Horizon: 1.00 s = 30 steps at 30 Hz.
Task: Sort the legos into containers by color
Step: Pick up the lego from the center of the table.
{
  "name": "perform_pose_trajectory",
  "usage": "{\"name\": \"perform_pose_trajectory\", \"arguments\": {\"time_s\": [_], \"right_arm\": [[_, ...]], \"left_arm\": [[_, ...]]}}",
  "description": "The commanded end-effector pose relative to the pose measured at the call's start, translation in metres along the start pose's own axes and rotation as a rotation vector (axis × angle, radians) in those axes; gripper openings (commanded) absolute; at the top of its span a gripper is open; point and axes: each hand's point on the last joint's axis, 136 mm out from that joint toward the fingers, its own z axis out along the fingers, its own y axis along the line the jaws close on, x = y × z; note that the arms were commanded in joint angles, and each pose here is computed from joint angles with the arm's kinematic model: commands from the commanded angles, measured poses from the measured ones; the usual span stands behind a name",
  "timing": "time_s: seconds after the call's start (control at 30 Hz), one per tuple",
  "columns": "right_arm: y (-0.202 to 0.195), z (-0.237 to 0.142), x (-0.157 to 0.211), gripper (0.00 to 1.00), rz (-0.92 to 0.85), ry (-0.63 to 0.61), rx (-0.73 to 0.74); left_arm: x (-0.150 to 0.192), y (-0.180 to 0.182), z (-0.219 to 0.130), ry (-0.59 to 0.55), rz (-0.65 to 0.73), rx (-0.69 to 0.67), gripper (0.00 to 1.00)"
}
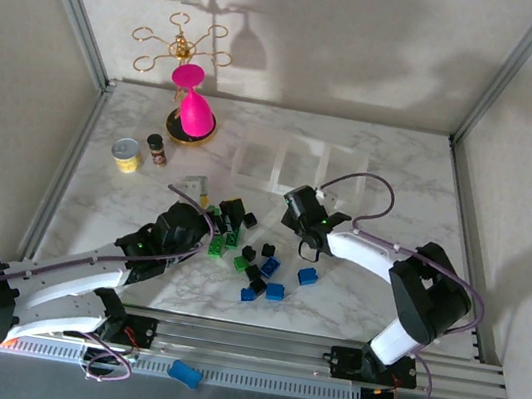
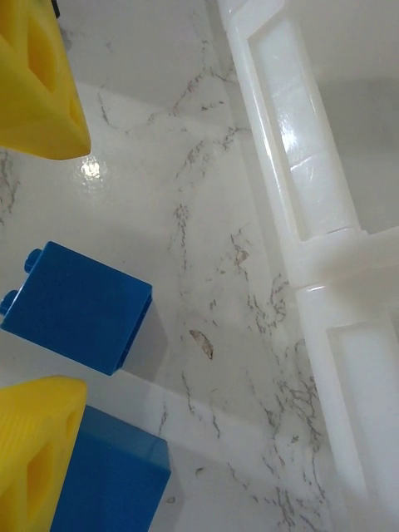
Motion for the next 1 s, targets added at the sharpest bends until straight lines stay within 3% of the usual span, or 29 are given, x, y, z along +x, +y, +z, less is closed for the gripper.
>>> {"name": "perform_pose_trajectory", "arguments": {"time_s": [0.0, 0.23, 0.97], "right_arm": [[0.000, 0.005, -0.006, 0.70, 0.017, -0.027, 0.037], [0.000, 0.018, -0.001, 0.69, 0.010, -0.013, 0.064], [0.010, 0.030, 0.014, 0.52, -0.123, 0.021, 0.066]], "left_arm": [[-0.012, -0.004, -0.004, -0.031, 0.008, -0.010, 0.99], [-0.014, -0.001, -0.006, -0.041, 0.002, -0.022, 0.99], [-0.019, 0.008, -0.011, -0.061, -0.019, -0.062, 0.99]]}}
